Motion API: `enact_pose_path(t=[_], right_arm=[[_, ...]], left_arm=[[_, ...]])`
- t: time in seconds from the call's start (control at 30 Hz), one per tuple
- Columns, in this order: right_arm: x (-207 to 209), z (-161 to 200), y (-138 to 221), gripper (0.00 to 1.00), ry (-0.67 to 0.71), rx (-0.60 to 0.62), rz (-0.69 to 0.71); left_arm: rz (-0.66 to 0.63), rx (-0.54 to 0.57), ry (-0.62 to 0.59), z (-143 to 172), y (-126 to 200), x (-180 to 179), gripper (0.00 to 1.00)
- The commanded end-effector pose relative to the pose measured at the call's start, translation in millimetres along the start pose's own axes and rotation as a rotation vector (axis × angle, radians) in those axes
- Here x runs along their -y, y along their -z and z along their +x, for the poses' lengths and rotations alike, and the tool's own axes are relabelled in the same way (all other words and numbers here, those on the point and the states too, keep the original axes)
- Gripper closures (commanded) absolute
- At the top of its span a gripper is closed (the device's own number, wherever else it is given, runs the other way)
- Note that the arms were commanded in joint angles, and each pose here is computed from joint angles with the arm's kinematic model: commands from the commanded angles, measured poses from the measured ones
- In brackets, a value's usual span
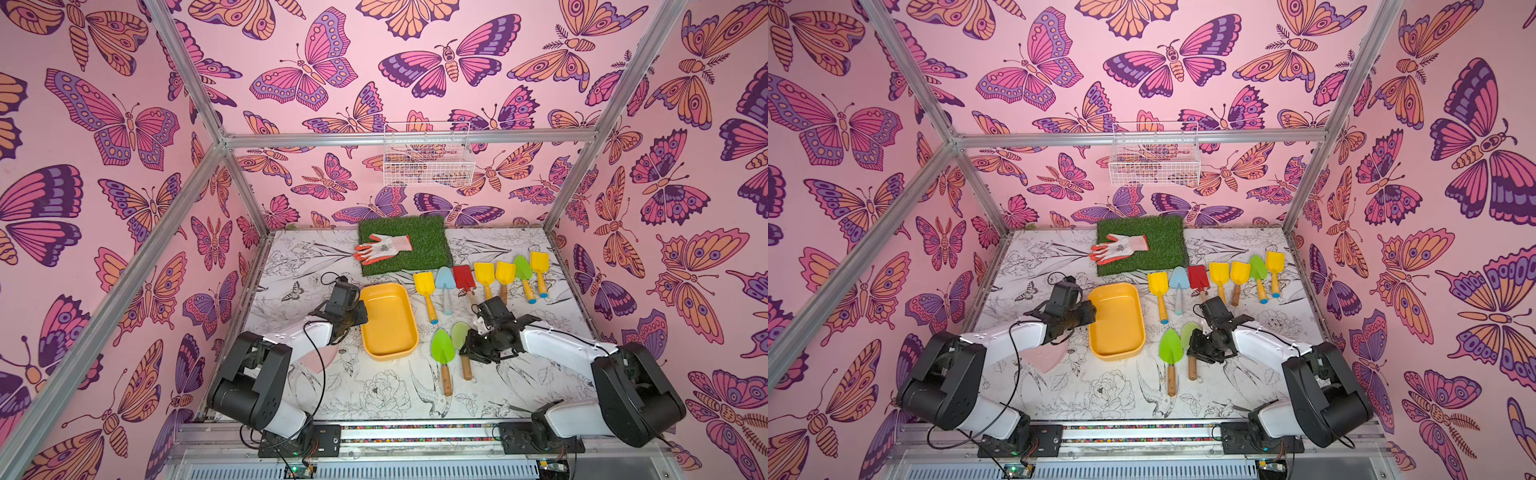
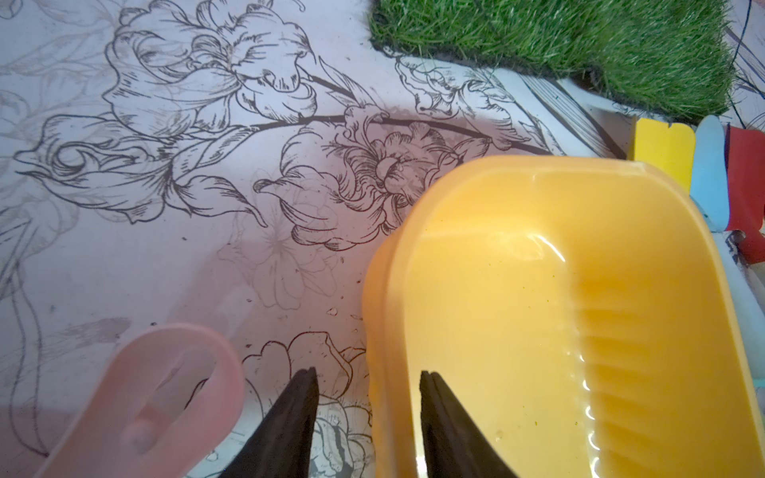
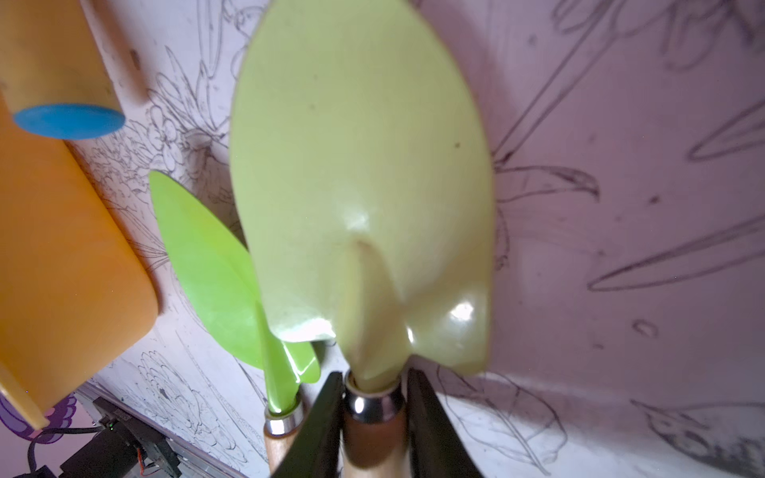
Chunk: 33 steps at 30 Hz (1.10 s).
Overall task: Take the shovel out of the storage box
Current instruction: Place the shovel at the center of the board, then reset both arms
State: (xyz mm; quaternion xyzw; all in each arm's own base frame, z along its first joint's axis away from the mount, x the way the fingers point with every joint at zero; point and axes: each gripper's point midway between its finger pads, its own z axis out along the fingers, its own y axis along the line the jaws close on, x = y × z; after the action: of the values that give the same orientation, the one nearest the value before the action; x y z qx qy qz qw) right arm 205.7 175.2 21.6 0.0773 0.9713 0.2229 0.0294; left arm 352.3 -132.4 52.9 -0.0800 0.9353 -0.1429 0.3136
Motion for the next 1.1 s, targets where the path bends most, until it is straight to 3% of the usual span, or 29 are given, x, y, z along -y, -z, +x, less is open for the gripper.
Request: enact_pose_path(t=[0.0, 0.27, 0.4, 0.63, 0.83, 0.93, 0.97, 1.0, 1.07], right_arm=[[-1.1, -4.2, 4.2, 0.63, 0.015, 0.012, 0.007], [-6.4, -14.3, 33.2, 0.51, 0.057, 0.099, 0.031], [-16.5, -27.9, 56.3, 0.50, 0.139, 0.181, 0.034], [-38.5, -64.8, 90.8, 0.49, 0.288, 0.352, 0.011], [-36.7, -109.9, 110.3, 0.46, 0.314, 0.480, 0.003], [-25.1, -138.2, 124.4, 0.43, 0.281, 0.561, 0.003], [-19.1, -148.6, 131.6, 0.41, 0.265, 0.601, 0.015], [-14.4, -156.2, 137.3, 0.40, 0.248, 0.631, 0.025], [-2.1, -174.6, 153.5, 0.36, 0.219, 0.706, 0.040]], left_arm=[[-0.012, 0.006, -0.012, 1.2, -0.3, -3.5, 0.53], [-0.013, 0.017, -0.019, -0.6, 2.5, -3.7, 0.53], [-0.005, 0.040, -0.031, -5.4, 9.5, -1.9, 0.53], [0.014, 0.110, -0.074, -19.4, 28.8, 2.9, 0.49], [0.037, 0.194, -0.139, -36.6, 52.6, 10.1, 0.43], [0.018, 0.265, -0.179, -51.0, 69.0, 9.5, 0.35], [-0.005, 0.286, -0.184, -55.2, 72.7, 5.8, 0.06], [-0.029, 0.307, -0.182, -59.0, 76.2, 1.5, 0.00], [-0.080, 0.336, -0.179, -65.6, 81.9, -10.0, 0.00]])
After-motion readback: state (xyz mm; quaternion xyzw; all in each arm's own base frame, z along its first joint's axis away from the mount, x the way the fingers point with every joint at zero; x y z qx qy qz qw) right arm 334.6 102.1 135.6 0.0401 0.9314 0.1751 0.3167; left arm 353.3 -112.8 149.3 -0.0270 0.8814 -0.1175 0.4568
